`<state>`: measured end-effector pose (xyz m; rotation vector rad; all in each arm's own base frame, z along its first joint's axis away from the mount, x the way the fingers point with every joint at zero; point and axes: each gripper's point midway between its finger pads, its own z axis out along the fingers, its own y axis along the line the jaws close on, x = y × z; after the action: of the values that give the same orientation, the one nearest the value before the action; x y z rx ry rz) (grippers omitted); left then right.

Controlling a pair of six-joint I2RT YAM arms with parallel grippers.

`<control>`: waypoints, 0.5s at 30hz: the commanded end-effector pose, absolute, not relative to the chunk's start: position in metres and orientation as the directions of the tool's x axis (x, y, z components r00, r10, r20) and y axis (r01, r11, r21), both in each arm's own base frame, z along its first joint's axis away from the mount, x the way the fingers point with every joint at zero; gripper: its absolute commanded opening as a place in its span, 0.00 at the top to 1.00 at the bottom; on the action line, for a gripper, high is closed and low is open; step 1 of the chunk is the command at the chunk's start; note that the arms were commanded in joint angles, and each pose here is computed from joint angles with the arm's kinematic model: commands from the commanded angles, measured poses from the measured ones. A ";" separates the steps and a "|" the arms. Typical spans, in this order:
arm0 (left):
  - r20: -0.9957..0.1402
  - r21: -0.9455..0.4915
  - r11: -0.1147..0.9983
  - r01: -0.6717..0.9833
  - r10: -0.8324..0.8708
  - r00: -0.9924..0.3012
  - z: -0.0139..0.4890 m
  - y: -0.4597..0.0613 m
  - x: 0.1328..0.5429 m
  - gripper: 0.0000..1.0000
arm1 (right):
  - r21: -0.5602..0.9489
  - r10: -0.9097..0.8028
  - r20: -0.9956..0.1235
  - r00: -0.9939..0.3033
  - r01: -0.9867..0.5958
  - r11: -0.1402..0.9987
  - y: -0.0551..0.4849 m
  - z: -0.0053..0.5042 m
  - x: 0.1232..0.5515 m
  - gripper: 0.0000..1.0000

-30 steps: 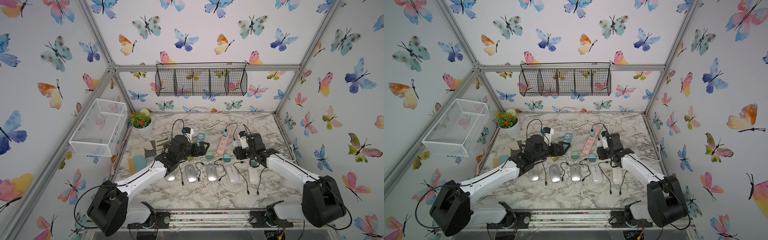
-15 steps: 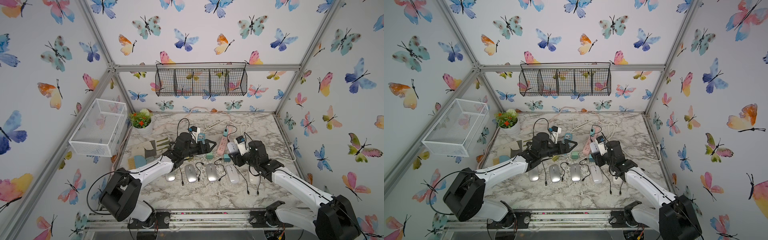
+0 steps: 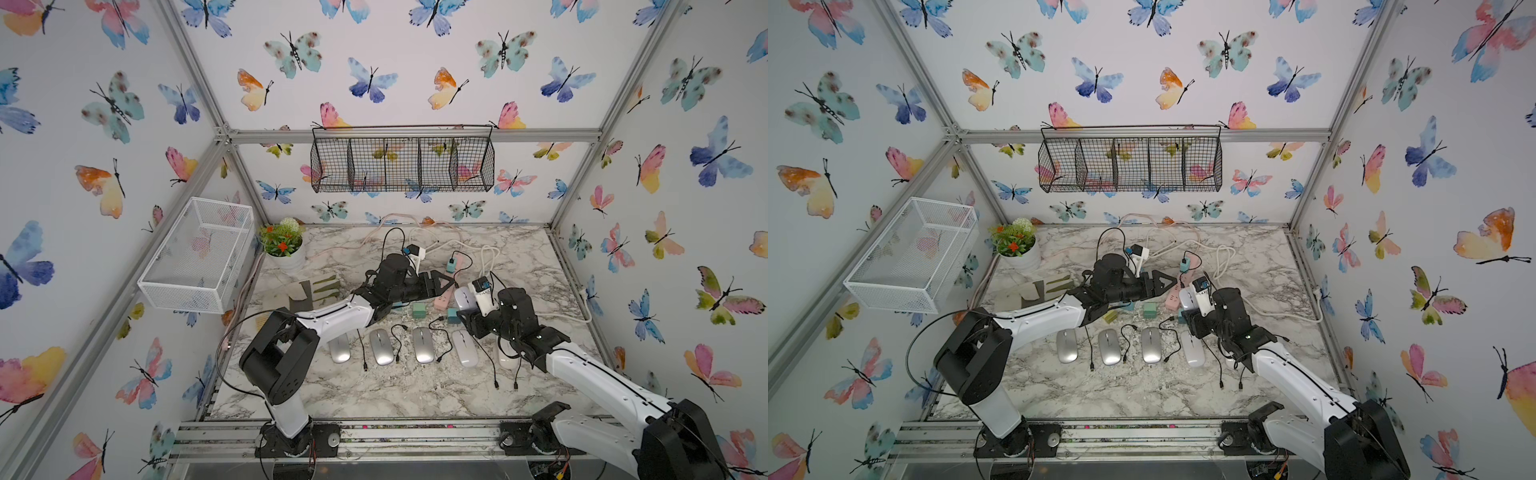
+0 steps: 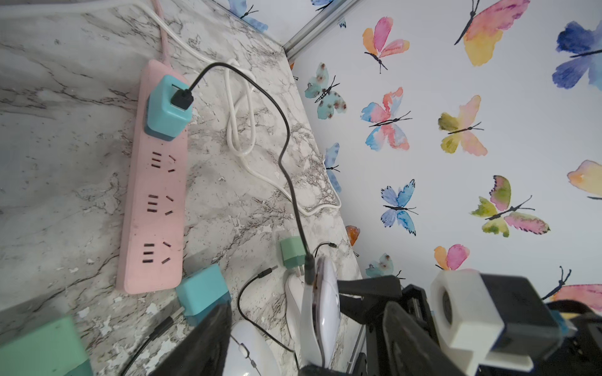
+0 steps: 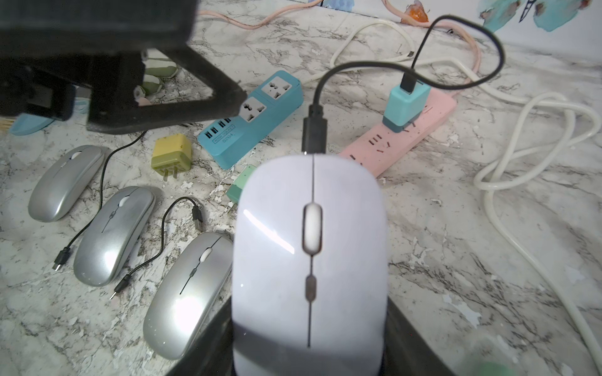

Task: Unplug the wireless mouse
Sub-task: Remove the power cord from the mouse.

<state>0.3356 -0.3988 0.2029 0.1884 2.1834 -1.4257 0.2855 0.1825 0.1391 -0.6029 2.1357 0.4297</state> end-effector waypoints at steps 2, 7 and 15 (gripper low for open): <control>-0.509 -0.794 0.439 0.420 -0.104 -0.854 0.201 -0.419 0.333 0.32 | 0.090 -0.246 -0.821 -0.516 -0.542 0.835 0.182 0.144 0.286 0.99; -0.516 -0.770 0.491 0.407 -0.106 -0.850 0.194 -0.422 0.346 0.41 | 0.087 -0.251 -0.818 -0.518 -0.543 0.835 0.182 0.144 0.285 0.99; -0.518 -0.743 0.533 0.405 -0.075 -0.852 0.185 -0.433 0.359 0.64 | 0.084 -0.251 -0.817 -0.519 -0.537 0.839 0.182 0.144 0.284 0.99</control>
<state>0.3548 -0.4332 0.1947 0.2584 2.2413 -1.3430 0.2844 0.1825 0.1386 -0.5903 2.1423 0.4188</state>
